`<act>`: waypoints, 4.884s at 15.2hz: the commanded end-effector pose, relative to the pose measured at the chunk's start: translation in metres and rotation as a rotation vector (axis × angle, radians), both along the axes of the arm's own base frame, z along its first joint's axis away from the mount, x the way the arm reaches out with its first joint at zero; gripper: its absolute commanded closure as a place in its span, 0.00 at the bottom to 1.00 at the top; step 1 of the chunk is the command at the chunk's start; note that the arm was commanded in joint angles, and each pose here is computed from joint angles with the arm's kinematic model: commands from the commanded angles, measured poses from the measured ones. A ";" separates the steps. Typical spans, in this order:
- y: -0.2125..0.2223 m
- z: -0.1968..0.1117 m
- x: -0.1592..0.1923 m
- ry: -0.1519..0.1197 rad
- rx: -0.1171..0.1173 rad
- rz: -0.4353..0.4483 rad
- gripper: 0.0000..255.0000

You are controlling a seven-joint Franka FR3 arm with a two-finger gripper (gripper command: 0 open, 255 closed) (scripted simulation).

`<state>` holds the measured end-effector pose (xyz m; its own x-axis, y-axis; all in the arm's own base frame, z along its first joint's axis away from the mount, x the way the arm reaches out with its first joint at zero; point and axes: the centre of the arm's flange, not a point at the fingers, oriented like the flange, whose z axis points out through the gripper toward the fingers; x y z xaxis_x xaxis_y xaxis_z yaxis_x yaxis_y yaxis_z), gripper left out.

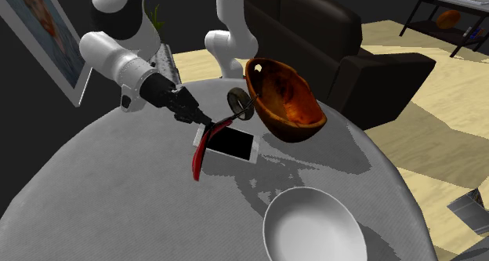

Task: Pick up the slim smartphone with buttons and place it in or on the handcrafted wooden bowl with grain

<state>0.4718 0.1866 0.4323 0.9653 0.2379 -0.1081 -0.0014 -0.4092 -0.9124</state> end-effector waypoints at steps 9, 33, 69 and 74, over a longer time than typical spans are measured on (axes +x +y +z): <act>0.001 0.053 0.000 0.000 0.000 0.000 1.00; -0.001 0.163 -0.039 0.000 0.000 0.000 1.00; -0.009 0.089 -0.255 0.000 0.000 0.000 1.00; -0.009 0.089 -0.255 0.000 0.000 0.000 1.00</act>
<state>0.2167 0.1780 0.5212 0.9652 0.2378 -0.1084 -0.0016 -0.4095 -0.9123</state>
